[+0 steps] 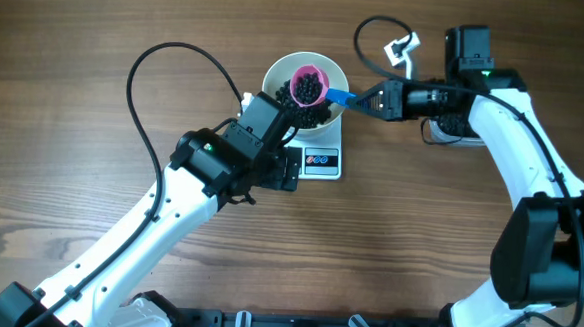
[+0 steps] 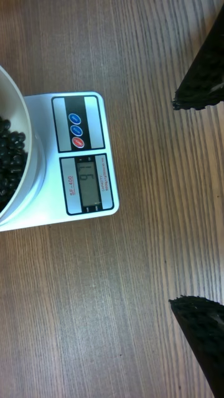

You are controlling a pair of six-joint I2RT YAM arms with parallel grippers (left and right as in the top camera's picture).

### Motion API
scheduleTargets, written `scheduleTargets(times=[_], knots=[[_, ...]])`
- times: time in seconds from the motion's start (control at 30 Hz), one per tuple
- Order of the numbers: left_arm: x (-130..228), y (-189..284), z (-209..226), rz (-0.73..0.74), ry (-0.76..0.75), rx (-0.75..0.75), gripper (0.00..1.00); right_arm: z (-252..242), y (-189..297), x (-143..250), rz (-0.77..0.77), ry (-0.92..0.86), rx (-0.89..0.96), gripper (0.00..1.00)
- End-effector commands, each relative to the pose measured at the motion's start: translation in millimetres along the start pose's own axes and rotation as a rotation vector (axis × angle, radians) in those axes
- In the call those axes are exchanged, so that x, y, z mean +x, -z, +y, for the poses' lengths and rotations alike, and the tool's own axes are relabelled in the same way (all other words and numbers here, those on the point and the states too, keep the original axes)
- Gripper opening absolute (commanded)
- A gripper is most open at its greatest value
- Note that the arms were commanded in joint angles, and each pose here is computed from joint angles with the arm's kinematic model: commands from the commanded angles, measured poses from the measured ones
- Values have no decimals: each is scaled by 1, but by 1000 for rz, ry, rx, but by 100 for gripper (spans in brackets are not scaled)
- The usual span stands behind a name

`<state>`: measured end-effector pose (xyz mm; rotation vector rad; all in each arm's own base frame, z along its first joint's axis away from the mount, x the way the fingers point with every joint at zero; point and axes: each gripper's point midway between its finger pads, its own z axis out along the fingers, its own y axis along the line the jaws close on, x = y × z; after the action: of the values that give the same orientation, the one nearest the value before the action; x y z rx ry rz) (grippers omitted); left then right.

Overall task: Scoop item into bowl and weigh 150g on scale
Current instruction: 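Carry the filled scoop with the right gripper over the white bowl, then tip the scoop with the right gripper to pour beans into the bowl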

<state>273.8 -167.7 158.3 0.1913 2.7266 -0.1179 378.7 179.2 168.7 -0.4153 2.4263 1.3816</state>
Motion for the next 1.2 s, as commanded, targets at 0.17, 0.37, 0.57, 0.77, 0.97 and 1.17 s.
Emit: scheduleTargets(times=[0.17, 0.37, 0.57, 0.77, 0.97, 1.17], knots=[[-1, 3, 2, -15, 13, -7, 100, 23, 31, -24, -89, 367, 235, 4], [-1, 3, 2, -15, 13, -7, 100, 29, 15, -21, -39, 519, 296, 4], [-1, 3, 2, -15, 14, -7, 100, 23, 4, -23, -5, 624, 409, 4], [-1, 3, 2, -15, 13, -6, 100, 27, 3, -29, -24, 666, 408, 4], [-1, 3, 2, -15, 13, -7, 100, 28, 3, -34, -41, 677, 411, 4], [-1, 3, 2, -15, 14, -7, 100, 29, 4, -38, -56, 690, 414, 4]])
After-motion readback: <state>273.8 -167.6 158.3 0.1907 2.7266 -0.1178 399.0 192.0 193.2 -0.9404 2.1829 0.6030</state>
